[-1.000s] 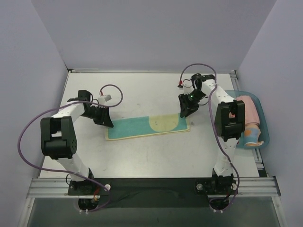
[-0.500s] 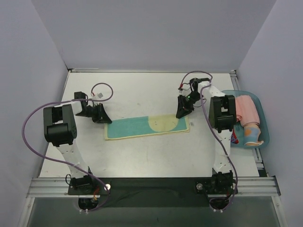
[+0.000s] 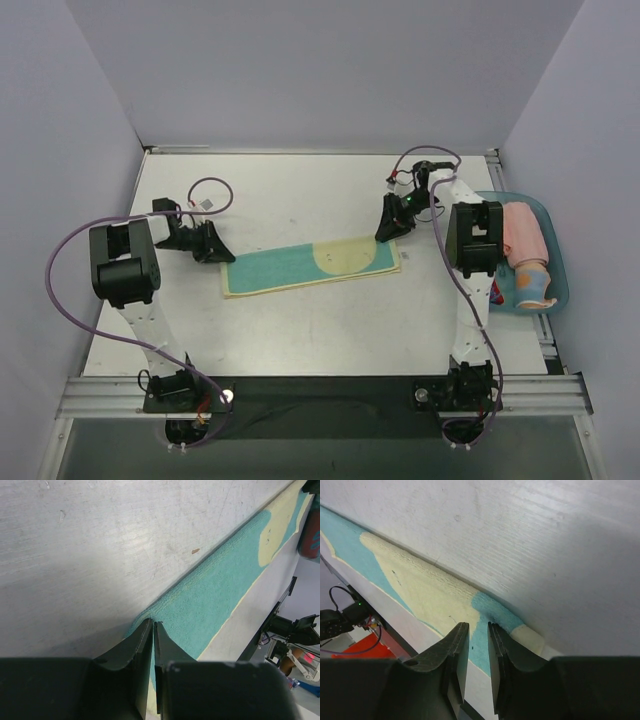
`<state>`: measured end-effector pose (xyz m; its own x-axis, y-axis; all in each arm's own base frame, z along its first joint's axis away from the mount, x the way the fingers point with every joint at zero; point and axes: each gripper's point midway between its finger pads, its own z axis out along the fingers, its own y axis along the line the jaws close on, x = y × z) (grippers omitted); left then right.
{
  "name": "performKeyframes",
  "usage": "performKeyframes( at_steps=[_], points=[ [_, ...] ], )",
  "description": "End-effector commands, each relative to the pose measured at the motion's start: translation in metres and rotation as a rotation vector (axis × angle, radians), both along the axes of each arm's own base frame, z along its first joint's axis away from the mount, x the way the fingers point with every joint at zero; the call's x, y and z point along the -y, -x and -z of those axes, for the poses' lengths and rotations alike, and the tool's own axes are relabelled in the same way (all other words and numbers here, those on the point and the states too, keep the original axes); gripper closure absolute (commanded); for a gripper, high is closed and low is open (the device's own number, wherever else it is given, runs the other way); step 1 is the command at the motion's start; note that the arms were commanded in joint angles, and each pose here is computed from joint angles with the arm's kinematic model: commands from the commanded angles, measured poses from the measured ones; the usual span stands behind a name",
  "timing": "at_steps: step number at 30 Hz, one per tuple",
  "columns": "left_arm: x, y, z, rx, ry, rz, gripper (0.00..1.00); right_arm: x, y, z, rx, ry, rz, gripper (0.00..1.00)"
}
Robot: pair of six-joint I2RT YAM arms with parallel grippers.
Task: Roll the towels
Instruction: Fold the towel
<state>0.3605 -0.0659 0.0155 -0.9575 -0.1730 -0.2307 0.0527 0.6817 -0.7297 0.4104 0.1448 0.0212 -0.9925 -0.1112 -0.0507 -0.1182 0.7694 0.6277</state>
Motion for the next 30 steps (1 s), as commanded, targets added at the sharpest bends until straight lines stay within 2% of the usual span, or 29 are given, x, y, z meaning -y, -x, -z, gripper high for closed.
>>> performKeyframes(
  at_steps=[1, 4, 12, 16, 18, 19, 20, 22, 23, 24, 25, 30],
  points=[
    [-0.019, -0.001, 0.012, 0.0, -0.077, -0.01, 0.83, 0.008, 0.001, -0.033, 0.03, -0.067, 0.011, 0.77],
    [-0.016, 0.001, 0.013, -0.001, -0.062, 0.0, 0.83, 0.011, 0.0, -0.027, 0.017, -0.065, 0.02, 0.77],
    [-0.02, 0.004, 0.015, -0.005, -0.088, 0.008, 0.83, 0.024, 0.0, 0.011, -0.041, 0.054, 0.03, 0.78],
    [-0.016, 0.006, 0.013, -0.007, -0.067, 0.012, 0.82, 0.026, -0.006, 0.006, -0.015, 0.075, 0.029, 0.77],
    [-0.01, 0.007, 0.002, 0.021, -0.022, 0.029, 0.77, 0.027, -0.008, -0.006, 0.022, 0.078, 0.022, 0.76],
    [-0.009, 0.005, -0.009, 0.061, -0.017, 0.039, 0.7, 0.029, -0.011, -0.025, 0.072, 0.084, 0.02, 0.74],
    [-0.005, 0.005, -0.018, 0.084, 0.0, 0.051, 0.67, 0.03, -0.011, -0.035, 0.096, 0.091, 0.019, 0.73],
    [-0.003, 0.005, -0.038, 0.149, -0.004, 0.061, 0.6, 0.033, -0.008, -0.063, 0.162, 0.103, 0.019, 0.67],
    [-0.002, 0.005, -0.044, 0.172, -0.008, 0.066, 0.5, 0.037, -0.005, -0.068, 0.178, 0.132, 0.018, 0.64],
    [-0.003, 0.005, -0.056, 0.21, -0.02, 0.068, 0.46, 0.04, 0.001, -0.069, 0.174, 0.148, 0.019, 0.57],
    [-0.004, 0.006, -0.061, 0.233, -0.033, 0.074, 0.44, 0.043, 0.004, -0.078, 0.196, 0.165, 0.02, 0.56],
    [-0.009, 0.012, -0.083, 0.312, -0.102, 0.077, 0.41, 0.057, 0.026, -0.06, 0.167, 0.304, -0.027, 0.55]
  ],
)
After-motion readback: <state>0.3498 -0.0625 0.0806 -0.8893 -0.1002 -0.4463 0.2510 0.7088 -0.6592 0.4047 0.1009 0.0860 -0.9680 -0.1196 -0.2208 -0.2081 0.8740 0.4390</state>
